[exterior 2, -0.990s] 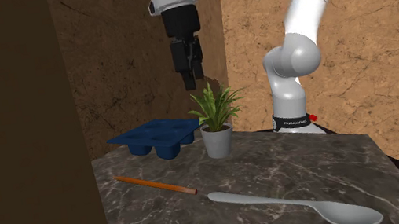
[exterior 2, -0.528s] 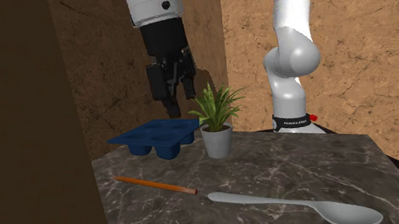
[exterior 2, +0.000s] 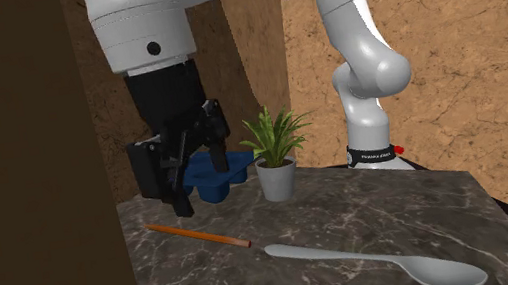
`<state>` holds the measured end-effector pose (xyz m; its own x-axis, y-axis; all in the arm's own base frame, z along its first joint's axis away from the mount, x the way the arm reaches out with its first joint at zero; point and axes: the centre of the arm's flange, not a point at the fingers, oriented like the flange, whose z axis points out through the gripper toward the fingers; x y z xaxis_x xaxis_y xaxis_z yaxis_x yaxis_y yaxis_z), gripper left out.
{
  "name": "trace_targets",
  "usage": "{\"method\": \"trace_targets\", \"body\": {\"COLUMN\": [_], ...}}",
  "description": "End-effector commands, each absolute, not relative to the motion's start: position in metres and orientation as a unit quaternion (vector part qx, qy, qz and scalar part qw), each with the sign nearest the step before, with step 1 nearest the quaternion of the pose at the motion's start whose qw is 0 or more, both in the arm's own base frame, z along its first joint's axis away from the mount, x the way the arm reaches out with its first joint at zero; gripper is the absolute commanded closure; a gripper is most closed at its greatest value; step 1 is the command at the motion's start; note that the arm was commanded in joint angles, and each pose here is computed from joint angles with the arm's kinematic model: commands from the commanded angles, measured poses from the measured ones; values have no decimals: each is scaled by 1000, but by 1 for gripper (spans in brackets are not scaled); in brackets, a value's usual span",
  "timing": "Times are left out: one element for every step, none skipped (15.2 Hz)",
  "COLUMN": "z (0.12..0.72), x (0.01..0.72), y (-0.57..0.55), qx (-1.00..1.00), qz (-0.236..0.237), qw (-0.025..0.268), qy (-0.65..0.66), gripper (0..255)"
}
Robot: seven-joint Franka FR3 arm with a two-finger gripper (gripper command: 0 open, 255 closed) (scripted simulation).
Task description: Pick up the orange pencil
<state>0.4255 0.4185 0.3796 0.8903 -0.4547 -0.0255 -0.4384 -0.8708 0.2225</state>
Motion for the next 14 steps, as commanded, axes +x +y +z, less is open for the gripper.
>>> {"method": "trace_targets", "body": {"z": [372, 367, 362, 357, 351, 346, 341, 332, 332, 332, 333, 333, 333, 333], "x": [435, 435, 435, 435, 435, 435, 435, 435, 435, 435, 435, 435, 435, 435], "y": [431, 431, 431, 431, 431, 431, 431, 431, 431, 431, 431, 431, 431, 431], "qx": [964, 964, 964, 964, 964, 964, 964, 964, 964, 964, 964, 964, 964, 964], "qz": [-37, -37, -37, -37, -37, -37, -37, -37, -37, -37, -37, -37, -37, -37], "qw": [109, 109, 109, 109, 109, 109, 109, 109, 109, 109, 109, 109, 109, 109], "qy": [-241, -241, -241, -241, -241, -241, -241, -241, -241, -241, -241, -241, -241, -241], "gripper": [0, 0, 0, 0, 0, 0, 0, 0, 0, 0, 255, 255, 255, 255]}}
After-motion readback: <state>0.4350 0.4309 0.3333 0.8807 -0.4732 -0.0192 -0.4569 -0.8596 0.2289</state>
